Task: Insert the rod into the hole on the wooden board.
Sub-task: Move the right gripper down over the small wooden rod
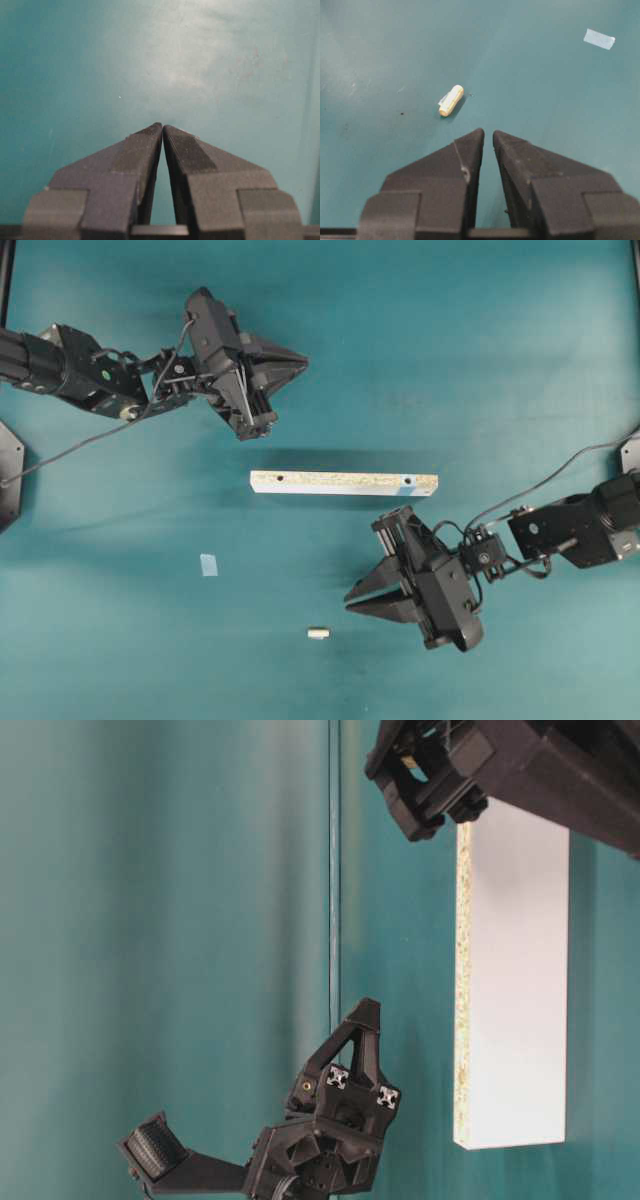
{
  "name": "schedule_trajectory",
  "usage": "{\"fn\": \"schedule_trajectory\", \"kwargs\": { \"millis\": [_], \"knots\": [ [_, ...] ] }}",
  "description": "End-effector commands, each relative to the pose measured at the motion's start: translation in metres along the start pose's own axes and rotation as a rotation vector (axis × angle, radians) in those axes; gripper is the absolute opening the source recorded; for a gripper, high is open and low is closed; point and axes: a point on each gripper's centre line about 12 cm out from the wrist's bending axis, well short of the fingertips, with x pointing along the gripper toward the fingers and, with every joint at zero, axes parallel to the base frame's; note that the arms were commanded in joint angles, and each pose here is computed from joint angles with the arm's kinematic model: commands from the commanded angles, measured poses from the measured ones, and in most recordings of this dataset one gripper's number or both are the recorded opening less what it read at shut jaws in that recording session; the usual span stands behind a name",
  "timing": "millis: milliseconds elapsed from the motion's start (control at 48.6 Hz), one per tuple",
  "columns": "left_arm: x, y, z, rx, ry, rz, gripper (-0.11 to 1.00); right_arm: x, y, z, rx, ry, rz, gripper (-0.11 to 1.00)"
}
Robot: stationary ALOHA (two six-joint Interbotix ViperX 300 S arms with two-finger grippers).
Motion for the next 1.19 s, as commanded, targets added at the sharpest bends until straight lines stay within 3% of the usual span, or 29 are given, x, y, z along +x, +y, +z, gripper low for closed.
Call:
{"fn": "schedule_trajectory", "kwargs": {
  "millis": [0, 41, 123, 247, 308, 411, 514, 555, 596, 946, 1172],
  "knots": [
    [0.003, -0.007, 0.023, 0.030, -0.043, -0.034, 0.24, 0.002, 0.000, 0.017, 0.010, -0.051, -0.001, 0.24],
    [0.004, -0.007, 0.026, 0.035, -0.032, -0.036, 0.22, 0.003, -0.001, 0.020, 0.010, -0.032, -0.003, 0.22],
    [0.006, -0.008, 0.030, 0.040, 0.003, -0.038, 0.09, 0.007, -0.003, 0.024, 0.018, 0.057, -0.009, 0.05],
    [0.005, -0.009, 0.030, 0.047, 0.049, -0.041, 0.11, 0.011, -0.007, 0.033, 0.045, 0.208, -0.025, 0.01],
    [0.002, -0.010, 0.030, 0.049, 0.062, -0.043, 0.22, 0.010, -0.008, 0.042, 0.066, 0.264, -0.035, 0.03],
    [-0.004, -0.010, 0.034, 0.050, 0.068, -0.044, 0.52, 0.008, -0.011, 0.054, 0.091, 0.310, -0.048, 0.22],
    [-0.011, -0.009, 0.036, 0.051, 0.072, -0.045, 0.81, 0.005, -0.011, 0.063, 0.123, 0.348, -0.059, 0.51],
    [-0.014, -0.009, 0.035, 0.053, 0.077, -0.046, 0.90, 0.004, -0.011, 0.065, 0.141, 0.368, -0.064, 0.65],
    [-0.016, -0.009, 0.034, 0.052, 0.080, -0.045, 0.94, 0.004, -0.010, 0.066, 0.160, 0.388, -0.069, 0.72],
    [-0.023, -0.008, 0.029, 0.054, 0.095, -0.045, 0.94, 0.007, -0.009, 0.080, 0.289, 0.493, -0.115, 0.73],
    [-0.023, -0.008, 0.028, 0.054, 0.098, -0.045, 0.94, 0.017, -0.008, 0.097, 0.304, 0.610, -0.144, 0.73]
  ]
}}
